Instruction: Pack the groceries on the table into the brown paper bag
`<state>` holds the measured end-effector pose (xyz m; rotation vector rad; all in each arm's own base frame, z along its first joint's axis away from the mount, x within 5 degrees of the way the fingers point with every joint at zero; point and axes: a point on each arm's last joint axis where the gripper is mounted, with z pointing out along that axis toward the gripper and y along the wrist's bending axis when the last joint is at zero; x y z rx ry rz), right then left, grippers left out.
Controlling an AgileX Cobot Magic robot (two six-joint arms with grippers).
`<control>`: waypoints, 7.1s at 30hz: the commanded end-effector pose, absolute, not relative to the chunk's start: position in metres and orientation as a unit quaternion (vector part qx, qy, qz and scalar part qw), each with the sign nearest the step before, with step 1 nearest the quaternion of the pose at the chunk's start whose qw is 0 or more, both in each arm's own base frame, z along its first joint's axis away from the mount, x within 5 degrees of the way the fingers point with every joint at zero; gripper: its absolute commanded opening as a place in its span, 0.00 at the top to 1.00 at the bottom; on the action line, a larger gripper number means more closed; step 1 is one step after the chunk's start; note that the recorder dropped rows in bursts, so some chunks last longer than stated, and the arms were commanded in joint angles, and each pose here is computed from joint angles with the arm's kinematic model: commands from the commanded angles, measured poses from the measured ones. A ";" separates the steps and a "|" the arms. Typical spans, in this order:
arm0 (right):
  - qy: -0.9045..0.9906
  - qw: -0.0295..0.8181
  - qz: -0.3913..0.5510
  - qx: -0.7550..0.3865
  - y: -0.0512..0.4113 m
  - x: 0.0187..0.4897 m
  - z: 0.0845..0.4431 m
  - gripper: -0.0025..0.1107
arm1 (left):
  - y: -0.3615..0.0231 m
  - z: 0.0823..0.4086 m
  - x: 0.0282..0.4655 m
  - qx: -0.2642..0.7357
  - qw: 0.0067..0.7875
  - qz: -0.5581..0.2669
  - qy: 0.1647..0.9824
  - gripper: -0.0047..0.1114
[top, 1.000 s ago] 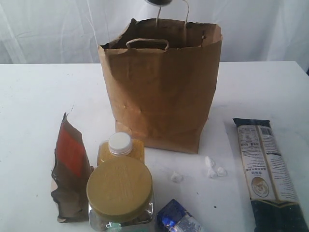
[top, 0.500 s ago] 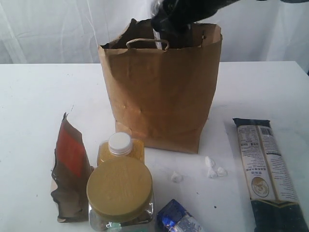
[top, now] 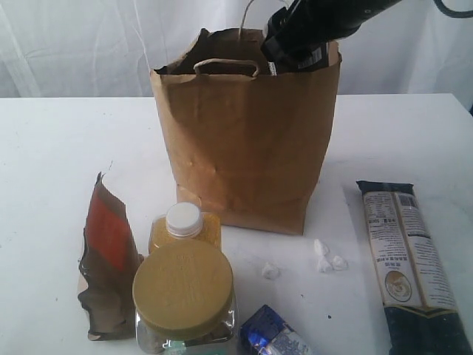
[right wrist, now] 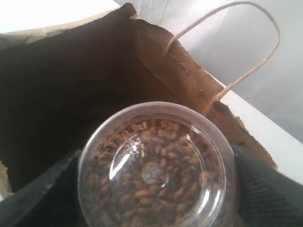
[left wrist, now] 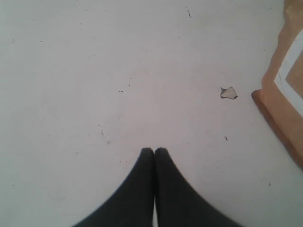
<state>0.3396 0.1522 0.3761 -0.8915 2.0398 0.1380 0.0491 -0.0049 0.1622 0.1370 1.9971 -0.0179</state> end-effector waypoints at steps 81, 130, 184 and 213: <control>0.644 0.566 0.384 -0.342 0.120 0.152 0.336 0.98 | -0.005 0.160 0.049 0.057 0.538 -0.012 0.841 0.96; 0.768 0.507 0.178 -0.348 0.200 0.265 0.288 0.98 | -0.005 0.160 0.049 0.056 0.538 -0.013 0.841 0.96; 0.772 0.174 0.245 -0.560 0.247 0.152 0.202 0.98 | -0.005 0.160 0.049 0.057 0.538 -0.012 0.841 0.96; 0.665 0.424 0.187 -0.586 0.231 0.156 0.305 0.13 | -0.005 0.160 0.049 0.057 0.538 -0.012 0.841 0.96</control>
